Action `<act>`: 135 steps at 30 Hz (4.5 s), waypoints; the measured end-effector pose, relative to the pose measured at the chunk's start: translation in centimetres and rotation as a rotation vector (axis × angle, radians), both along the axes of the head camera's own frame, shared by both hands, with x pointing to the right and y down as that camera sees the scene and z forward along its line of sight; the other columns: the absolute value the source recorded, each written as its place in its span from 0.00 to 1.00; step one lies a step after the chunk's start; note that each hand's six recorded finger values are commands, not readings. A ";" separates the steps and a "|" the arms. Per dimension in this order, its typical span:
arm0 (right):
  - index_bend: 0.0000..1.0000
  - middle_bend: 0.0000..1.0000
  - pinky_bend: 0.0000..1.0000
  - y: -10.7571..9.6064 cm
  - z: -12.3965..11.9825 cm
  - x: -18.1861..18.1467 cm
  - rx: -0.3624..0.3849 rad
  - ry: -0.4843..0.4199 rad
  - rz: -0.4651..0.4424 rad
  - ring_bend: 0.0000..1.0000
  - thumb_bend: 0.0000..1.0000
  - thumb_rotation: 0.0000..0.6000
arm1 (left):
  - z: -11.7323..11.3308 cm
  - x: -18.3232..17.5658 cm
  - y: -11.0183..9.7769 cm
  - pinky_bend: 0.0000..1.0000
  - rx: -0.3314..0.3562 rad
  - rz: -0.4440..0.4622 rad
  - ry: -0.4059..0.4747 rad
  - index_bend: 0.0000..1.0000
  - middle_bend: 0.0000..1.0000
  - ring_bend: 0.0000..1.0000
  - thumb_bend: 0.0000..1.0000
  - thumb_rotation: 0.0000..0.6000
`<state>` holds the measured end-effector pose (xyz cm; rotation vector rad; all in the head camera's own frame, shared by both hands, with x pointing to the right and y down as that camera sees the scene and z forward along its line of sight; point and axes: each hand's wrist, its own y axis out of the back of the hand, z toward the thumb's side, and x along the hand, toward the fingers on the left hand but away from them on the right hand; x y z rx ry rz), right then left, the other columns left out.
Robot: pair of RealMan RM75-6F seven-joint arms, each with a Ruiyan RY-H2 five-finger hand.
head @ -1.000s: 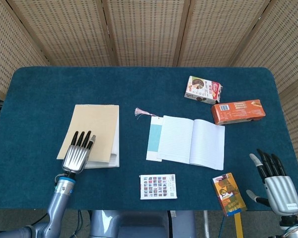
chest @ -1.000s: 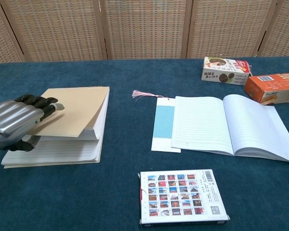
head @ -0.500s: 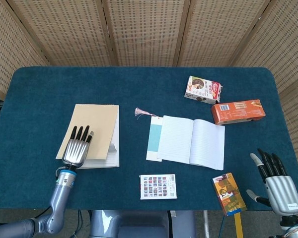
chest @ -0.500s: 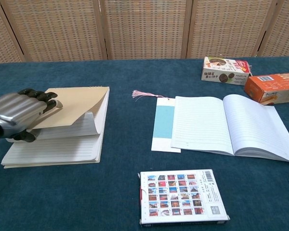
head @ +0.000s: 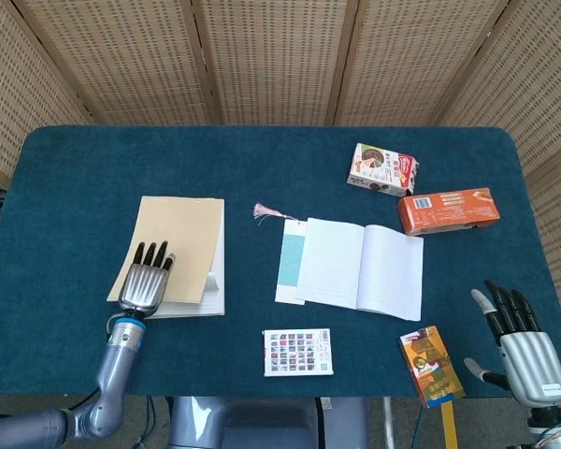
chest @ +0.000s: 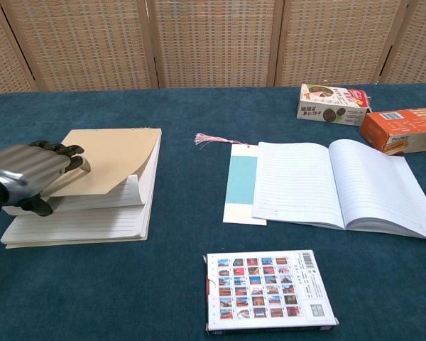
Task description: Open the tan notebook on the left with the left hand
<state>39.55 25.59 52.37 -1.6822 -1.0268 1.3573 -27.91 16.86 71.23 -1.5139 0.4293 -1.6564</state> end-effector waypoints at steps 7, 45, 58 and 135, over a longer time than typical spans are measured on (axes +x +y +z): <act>0.00 0.00 0.00 0.0 0.0 0.0 0.000 -0.004 0.000 0.00 0.11 1.00 | 0.3 -0.1 0.2 0.00 0.006 0.010 -0.016 0.44 0.00 0.00 0.66 1.00; 0.00 0.00 0.00 0.0 -0.5 0.2 0.007 -0.020 0.006 0.00 0.11 1.00 | -4.6 -2.6 3.9 0.00 0.115 0.037 0.040 0.78 0.00 0.00 0.72 1.00; 0.00 0.00 0.00 0.0 -0.5 0.1 0.005 -0.021 0.006 0.00 0.11 1.00 | -7.0 -3.9 6.8 0.00 0.073 0.006 0.011 0.78 0.00 0.00 0.73 1.00; 0.00 0.00 0.00 0.1 -0.7 0.0 0.007 -0.028 0.003 0.00 0.11 1.00 | -13.2 -3.6 7.4 0.00 0.161 0.079 -0.003 0.78 0.00 0.00 0.73 1.00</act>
